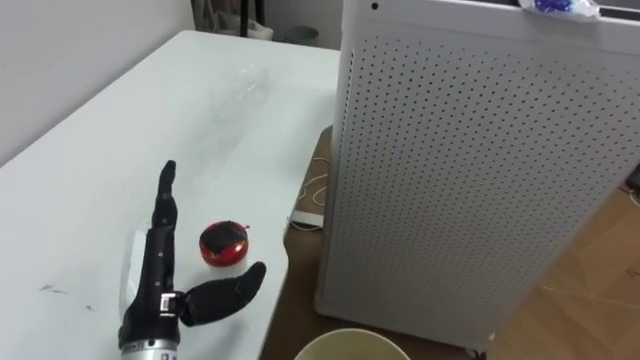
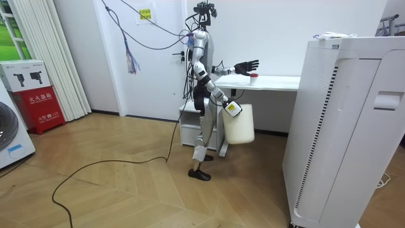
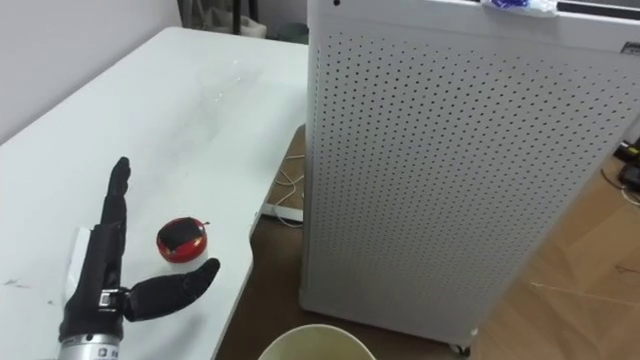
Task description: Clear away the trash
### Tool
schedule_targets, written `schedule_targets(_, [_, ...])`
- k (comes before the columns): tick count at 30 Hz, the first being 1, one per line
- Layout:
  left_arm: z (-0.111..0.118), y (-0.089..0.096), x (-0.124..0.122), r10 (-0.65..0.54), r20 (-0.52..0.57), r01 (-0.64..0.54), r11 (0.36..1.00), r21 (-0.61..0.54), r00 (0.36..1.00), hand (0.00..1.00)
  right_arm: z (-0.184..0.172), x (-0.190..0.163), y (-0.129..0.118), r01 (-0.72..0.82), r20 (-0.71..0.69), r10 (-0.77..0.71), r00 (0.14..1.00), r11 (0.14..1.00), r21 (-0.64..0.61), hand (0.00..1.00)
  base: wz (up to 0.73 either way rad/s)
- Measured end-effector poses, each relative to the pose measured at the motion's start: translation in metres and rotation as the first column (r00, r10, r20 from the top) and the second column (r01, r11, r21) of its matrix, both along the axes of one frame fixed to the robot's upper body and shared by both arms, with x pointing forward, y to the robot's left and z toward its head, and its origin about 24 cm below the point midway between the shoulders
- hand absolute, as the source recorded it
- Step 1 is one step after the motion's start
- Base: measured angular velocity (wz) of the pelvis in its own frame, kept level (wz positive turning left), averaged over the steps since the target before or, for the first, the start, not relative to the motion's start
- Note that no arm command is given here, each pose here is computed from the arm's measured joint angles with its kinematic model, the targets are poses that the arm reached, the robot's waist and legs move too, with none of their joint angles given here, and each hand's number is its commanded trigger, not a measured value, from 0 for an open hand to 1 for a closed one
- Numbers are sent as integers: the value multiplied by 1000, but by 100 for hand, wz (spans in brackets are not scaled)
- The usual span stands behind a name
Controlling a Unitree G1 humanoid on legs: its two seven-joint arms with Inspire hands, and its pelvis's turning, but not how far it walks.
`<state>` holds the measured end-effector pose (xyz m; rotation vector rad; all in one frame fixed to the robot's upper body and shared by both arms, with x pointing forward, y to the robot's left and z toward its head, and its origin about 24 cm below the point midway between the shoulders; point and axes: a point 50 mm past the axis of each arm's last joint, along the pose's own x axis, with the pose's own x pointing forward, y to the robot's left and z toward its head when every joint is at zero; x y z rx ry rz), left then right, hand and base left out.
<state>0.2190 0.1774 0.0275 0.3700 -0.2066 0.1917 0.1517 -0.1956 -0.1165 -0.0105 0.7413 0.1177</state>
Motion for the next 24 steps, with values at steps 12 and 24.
schedule_targets(12, [-21, -1, -3, -31, -148, 27, 999, -29, 988, 0, 2, 4, 6, -65, 13, 65, 998, 998, 18, 100, -1])
schedule_targets(24, [-21, 0, -3, -23, -149, 16, 999, -51, 989, 0, 2, 4, 6, -65, 13, 64, 998, 998, 18, 100, 0])
